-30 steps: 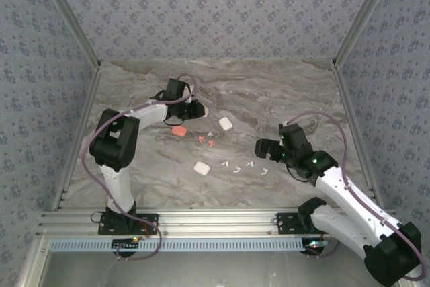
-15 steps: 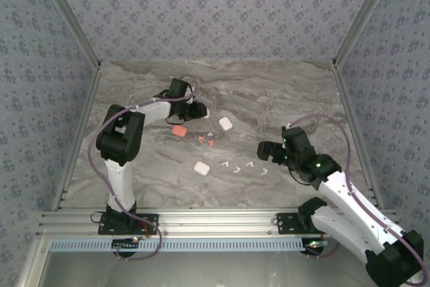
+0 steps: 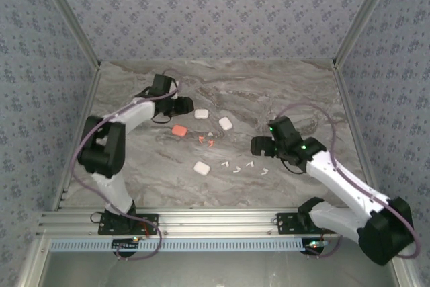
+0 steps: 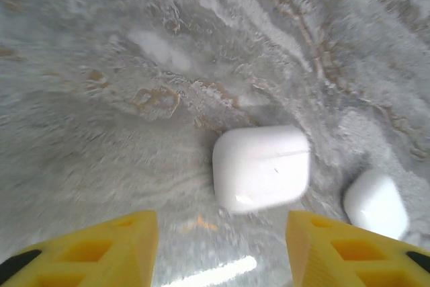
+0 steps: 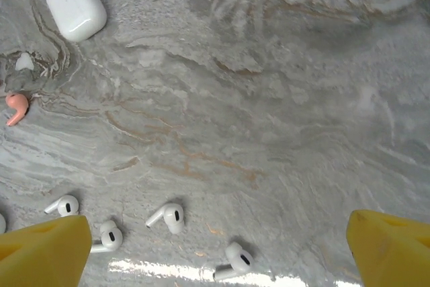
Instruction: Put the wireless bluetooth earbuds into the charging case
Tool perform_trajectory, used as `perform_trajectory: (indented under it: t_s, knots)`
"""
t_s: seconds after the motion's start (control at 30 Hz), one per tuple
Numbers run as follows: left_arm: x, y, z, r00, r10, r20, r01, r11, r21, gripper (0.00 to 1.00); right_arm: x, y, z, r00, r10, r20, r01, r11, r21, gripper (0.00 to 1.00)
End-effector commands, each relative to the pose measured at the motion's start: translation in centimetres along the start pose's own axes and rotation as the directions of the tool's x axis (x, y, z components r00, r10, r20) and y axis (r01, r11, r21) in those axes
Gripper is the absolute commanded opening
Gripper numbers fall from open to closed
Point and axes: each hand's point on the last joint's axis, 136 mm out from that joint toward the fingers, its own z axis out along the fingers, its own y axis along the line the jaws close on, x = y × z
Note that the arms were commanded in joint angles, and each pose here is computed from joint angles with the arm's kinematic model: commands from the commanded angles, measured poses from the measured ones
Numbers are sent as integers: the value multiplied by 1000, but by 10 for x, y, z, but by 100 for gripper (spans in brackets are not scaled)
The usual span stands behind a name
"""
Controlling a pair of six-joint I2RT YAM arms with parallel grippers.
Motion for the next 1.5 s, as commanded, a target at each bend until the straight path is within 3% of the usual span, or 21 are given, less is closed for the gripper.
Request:
perform_trajectory:
  t_s: [0.0,0.27,0.4,0.5,0.73,1.13,1.47]
  knots:
    - [-11,-12,-56,988,49,147,-48,999,-5,54,-15,14,7,993,-121,-18,121,992,29,100]
    - [22,8,-142,936,93,339,-58,992,-111,60,-34,64,60,948,-298,-108,298,954,-22,100]
    - [38,17,-165,919,110,379,-68,990,-124,77,-45,78,85,931,-345,-122,343,939,-33,99]
    - [43,22,-179,897,75,437,-35,994,-99,99,-51,85,102,920,-368,-132,366,930,-41,99]
    - [50,32,-197,841,-21,540,62,996,-57,99,-70,104,138,906,-396,-153,387,918,-81,95]
    - [64,29,-192,882,7,471,22,998,-56,99,-68,103,175,885,-418,-204,410,909,-78,81]
    - [62,19,-184,899,5,438,2,1000,-15,98,-65,105,187,869,-439,-230,426,899,-105,60]
